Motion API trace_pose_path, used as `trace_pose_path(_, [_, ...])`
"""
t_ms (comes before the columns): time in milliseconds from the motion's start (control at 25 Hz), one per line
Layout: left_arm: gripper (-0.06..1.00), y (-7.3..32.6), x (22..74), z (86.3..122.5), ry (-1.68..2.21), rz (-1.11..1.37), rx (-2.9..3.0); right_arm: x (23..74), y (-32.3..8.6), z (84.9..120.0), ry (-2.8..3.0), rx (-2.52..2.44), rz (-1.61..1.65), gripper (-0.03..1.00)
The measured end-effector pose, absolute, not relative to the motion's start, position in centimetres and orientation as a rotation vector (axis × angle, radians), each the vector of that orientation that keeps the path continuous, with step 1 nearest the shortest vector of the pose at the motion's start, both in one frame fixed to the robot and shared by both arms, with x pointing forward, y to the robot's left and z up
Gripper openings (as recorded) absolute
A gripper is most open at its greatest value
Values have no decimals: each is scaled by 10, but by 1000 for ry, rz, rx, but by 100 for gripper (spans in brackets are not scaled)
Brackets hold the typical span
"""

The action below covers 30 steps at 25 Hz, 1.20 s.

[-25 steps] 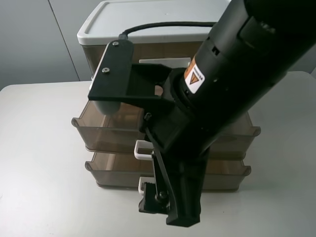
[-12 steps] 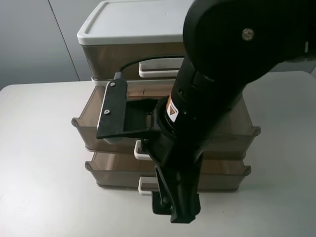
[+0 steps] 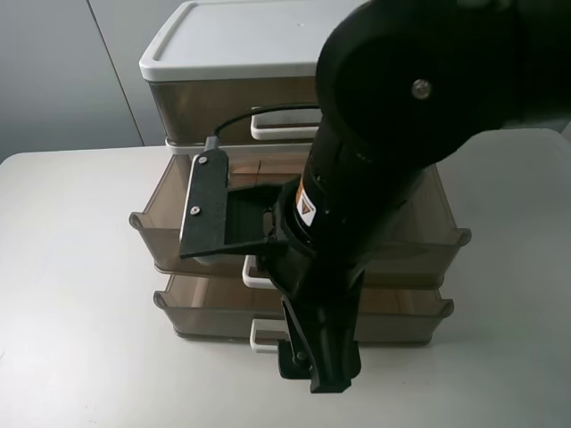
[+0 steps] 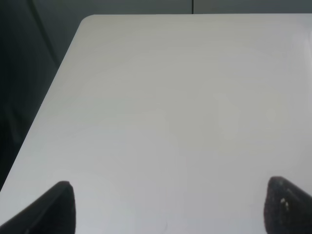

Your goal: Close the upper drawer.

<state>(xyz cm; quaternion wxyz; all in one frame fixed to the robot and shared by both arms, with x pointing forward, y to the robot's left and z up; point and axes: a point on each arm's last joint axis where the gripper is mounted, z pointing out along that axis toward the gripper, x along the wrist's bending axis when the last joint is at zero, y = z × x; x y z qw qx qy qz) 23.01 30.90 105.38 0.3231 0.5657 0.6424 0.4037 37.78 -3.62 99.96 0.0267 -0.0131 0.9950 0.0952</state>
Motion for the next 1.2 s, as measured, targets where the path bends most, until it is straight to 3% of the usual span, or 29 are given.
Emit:
trace_pose_path(400, [74,309,230,1054,1685,1060,1487,395,-30,986,2950,-131,257,70])
trace_pose_path(1200, [74,309,230,1054,1685,1060,1487,408,-36,1002,2864,-34,371,70])
